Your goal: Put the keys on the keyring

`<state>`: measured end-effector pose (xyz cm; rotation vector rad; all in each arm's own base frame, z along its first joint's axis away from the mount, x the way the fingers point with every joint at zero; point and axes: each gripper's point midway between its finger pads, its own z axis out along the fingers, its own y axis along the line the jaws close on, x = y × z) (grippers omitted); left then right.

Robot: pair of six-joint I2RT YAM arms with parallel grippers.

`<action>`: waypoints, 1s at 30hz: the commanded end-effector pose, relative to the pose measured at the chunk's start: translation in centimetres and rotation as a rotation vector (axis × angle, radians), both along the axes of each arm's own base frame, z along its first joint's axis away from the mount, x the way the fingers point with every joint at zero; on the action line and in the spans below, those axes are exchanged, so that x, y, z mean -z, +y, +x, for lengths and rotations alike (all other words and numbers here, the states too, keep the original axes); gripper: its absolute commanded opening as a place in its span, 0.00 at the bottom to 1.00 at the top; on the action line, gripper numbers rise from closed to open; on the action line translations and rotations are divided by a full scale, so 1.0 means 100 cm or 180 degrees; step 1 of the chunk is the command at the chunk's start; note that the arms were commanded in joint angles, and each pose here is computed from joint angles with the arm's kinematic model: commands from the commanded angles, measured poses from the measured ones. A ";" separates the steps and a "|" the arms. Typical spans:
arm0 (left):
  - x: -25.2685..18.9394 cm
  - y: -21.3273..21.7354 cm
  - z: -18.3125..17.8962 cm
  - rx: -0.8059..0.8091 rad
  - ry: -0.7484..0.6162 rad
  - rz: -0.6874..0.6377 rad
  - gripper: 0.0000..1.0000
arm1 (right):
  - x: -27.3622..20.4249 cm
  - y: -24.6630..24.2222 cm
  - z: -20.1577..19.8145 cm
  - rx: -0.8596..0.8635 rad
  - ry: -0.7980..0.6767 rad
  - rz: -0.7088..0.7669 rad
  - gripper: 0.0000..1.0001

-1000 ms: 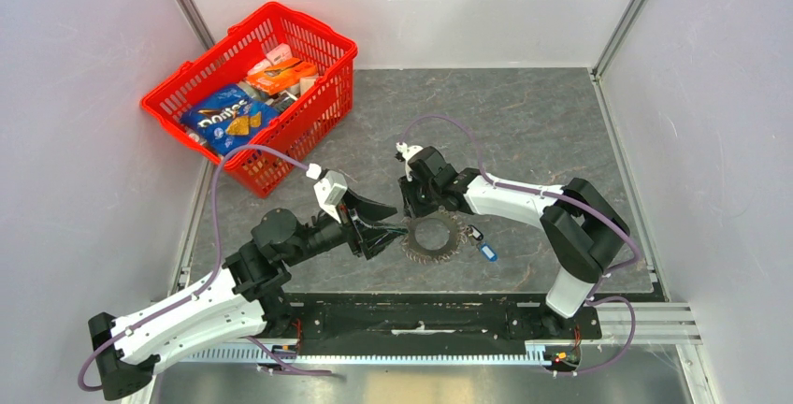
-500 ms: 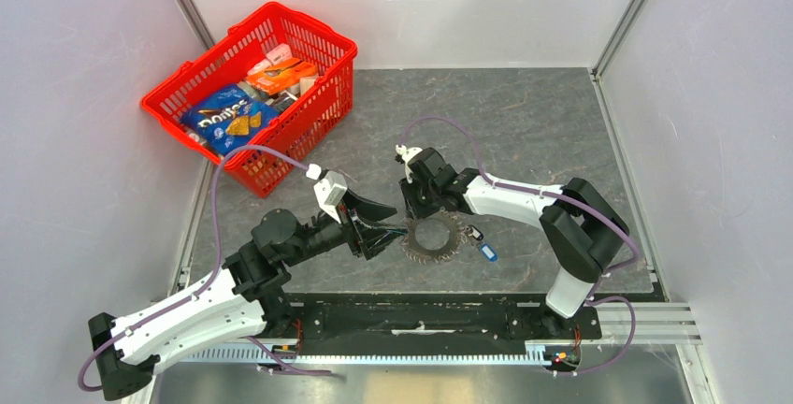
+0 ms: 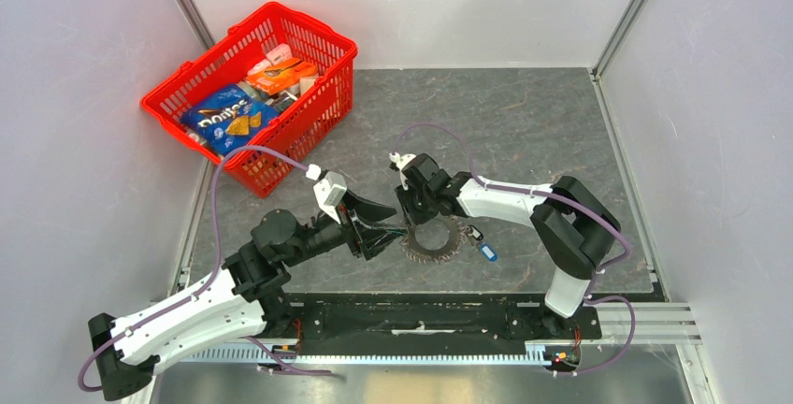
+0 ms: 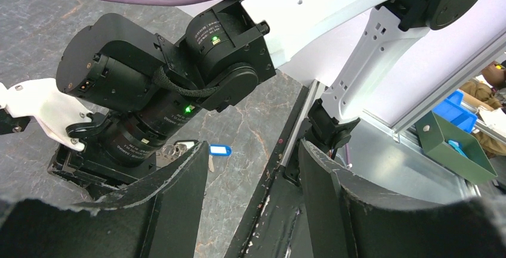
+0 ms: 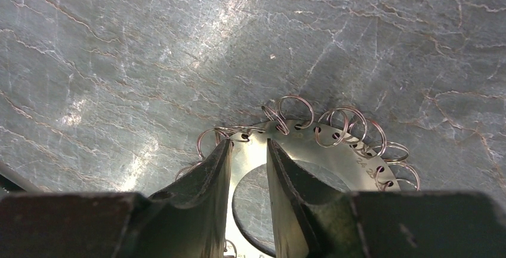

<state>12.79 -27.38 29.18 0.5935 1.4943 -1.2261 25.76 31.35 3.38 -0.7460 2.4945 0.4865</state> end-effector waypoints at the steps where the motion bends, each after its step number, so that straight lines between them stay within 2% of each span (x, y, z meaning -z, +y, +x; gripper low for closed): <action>1: -0.008 0.003 0.004 -0.0081 -0.0153 -0.0048 0.64 | -0.013 0.012 0.013 -0.0024 -0.0151 0.0065 0.36; 30: -0.007 0.004 0.005 -0.0097 -0.0151 -0.0042 0.64 | -0.013 0.013 0.028 0.0083 -0.0266 -0.0050 0.35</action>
